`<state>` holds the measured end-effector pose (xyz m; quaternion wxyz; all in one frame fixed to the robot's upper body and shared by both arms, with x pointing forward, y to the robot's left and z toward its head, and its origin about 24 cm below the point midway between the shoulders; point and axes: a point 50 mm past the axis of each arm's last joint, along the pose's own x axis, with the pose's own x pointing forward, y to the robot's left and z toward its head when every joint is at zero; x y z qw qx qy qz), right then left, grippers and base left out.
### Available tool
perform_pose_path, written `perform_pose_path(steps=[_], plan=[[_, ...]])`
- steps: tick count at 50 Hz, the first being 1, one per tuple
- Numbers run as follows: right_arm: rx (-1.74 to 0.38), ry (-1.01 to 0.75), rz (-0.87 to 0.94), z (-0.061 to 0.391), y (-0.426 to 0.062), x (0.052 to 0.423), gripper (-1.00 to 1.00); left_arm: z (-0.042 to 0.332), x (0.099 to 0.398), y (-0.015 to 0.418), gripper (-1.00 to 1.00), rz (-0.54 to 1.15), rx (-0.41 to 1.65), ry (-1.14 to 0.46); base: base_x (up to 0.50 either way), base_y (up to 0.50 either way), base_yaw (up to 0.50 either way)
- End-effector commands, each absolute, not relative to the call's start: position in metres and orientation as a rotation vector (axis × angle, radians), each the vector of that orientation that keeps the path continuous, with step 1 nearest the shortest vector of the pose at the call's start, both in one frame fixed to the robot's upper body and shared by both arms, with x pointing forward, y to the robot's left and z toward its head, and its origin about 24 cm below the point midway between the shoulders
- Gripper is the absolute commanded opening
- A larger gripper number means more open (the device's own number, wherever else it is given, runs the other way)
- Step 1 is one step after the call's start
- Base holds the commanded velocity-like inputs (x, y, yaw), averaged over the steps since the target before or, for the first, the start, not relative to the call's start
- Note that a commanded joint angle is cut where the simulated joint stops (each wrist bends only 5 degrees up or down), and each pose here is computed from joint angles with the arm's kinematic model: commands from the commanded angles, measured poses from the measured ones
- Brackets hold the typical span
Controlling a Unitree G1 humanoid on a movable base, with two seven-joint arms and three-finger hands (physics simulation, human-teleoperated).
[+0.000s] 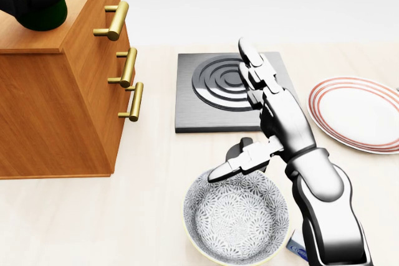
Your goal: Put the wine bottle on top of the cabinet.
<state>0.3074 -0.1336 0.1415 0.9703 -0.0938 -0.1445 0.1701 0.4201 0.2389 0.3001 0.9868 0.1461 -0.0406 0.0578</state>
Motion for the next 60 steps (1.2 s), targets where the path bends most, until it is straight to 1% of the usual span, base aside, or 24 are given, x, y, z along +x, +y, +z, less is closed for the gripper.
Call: perform_pose_path(steps=[1,7,9,10,11,12,20,34,50,54,60], plan=[[-0.189,-0.282,0.344,0.139,-0.134,0.307,1.00,0.236,0.418,0.259,-1.00,0.180,0.396,0.094,0.00,0.00,0.00],[-0.188,-0.283,0.343,0.139,-0.134,0.307,1.00,0.235,0.418,0.259,-1.00,0.186,0.404,0.098,0.00,0.00,0.00],[-0.187,-0.277,0.345,0.138,-0.133,0.307,1.00,0.233,0.418,0.260,-1.00,0.189,0.441,0.109,0.00,0.00,0.00],[-0.188,-0.279,0.347,0.138,-0.133,0.307,1.00,0.234,0.418,0.260,-0.68,0.191,0.439,0.106,0.00,0.00,0.00],[-0.186,-0.283,0.347,0.139,-0.133,0.307,1.00,0.235,0.418,0.259,0.87,0.191,0.441,0.104,0.00,0.00,0.00],[-0.186,-0.283,0.348,0.139,-0.133,0.307,1.00,0.235,0.418,0.259,1.00,0.191,0.441,0.102,0.00,0.00,0.00],[-0.187,-0.288,0.349,0.140,-0.133,0.306,1.00,0.241,0.418,0.260,1.00,0.192,0.433,0.089,0.00,0.00,0.00],[-0.187,-0.291,0.355,0.141,-0.131,0.307,1.00,0.235,0.417,0.261,1.00,0.190,0.425,0.102,0.00,0.00,0.00],[-0.189,-0.300,0.356,0.143,-0.131,0.307,1.00,0.243,0.417,0.264,1.00,0.196,0.423,0.084,0.00,0.00,0.00],[-0.189,-0.302,0.358,0.143,-0.130,0.306,1.00,0.252,0.416,0.265,1.00,0.193,0.415,0.064,0.00,0.00,0.00],[-0.180,-0.285,0.355,0.139,-0.131,0.306,1.00,0.289,0.408,0.283,1.00,0.223,0.409,-0.012,0.00,0.00,0.00]])
